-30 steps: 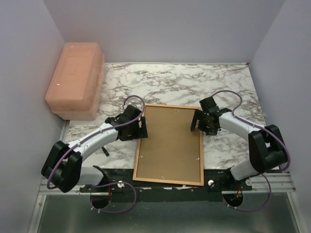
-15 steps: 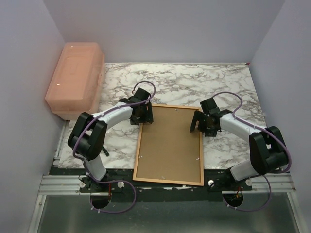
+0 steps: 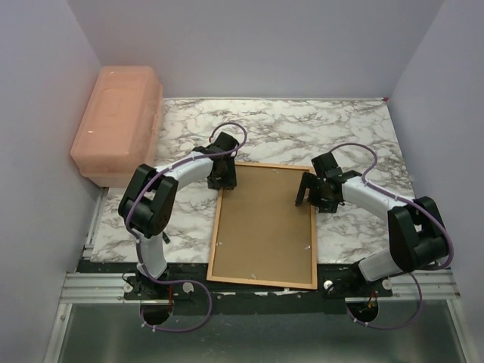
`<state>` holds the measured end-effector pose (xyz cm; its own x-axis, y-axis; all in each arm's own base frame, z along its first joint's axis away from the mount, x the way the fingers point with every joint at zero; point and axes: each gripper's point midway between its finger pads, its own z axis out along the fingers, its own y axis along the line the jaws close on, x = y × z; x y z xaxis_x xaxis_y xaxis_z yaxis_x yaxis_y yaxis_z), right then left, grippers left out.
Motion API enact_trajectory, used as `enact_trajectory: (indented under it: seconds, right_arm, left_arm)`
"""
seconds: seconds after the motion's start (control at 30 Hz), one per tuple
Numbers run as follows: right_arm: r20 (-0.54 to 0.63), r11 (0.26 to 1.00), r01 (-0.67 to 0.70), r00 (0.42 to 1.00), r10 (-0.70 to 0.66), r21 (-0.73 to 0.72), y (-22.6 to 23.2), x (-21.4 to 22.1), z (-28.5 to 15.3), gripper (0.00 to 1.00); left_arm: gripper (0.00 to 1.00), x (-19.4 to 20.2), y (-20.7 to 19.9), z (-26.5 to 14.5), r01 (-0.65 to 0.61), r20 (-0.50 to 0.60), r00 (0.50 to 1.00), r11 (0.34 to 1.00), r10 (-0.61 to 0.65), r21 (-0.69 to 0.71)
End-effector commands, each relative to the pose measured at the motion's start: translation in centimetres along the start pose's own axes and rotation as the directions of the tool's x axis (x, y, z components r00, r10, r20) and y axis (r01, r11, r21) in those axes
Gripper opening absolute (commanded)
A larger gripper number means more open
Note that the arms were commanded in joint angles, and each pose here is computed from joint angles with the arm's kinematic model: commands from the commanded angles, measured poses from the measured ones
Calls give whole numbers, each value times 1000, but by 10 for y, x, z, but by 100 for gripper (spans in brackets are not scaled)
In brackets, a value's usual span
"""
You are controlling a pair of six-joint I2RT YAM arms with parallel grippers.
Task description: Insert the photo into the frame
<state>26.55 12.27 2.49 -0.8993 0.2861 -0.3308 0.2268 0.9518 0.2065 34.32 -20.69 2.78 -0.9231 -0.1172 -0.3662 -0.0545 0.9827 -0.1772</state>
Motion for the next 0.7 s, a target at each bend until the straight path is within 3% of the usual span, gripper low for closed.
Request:
enact_trajectory:
  seconds: [0.0,0.1,0.17,0.2,0.57,0.6,0.67]
  right_arm:
    - [-5,1000,-2,1000,2,-29,7,2,-3,92]
    - [-2,1000,-3,1000,3,-31,7,1,-4,92]
    - [-1,1000,-3,1000,2,-31,7,0,-4,92]
    - [0,999,-4,1000,4,-32,8,0,-5,92]
    - [10,999,-11,1000,11,-40,6,3,-15,94]
    - [12,999,-12,1000,13,-41,5,3,-17,95]
    - [13,999,-15,1000,16,-37,3,4,-20,95]
  left_arm:
    - [40,1,15,16,-5,-7,1000,998,4,-63]
    - [14,5,16,18,-4,-13,1000,998,3,-59]
    - [1,6,15,18,-9,-18,1000,999,8,-52]
    - [0,7,15,18,-10,-21,1000,999,9,-49]
    - [0,-6,2,-21,-5,52,999,998,2,55]
    - [8,-9,1,-26,-3,61,998,998,-1,59]
    - [39,-12,2,-33,0,70,998,998,-4,63]
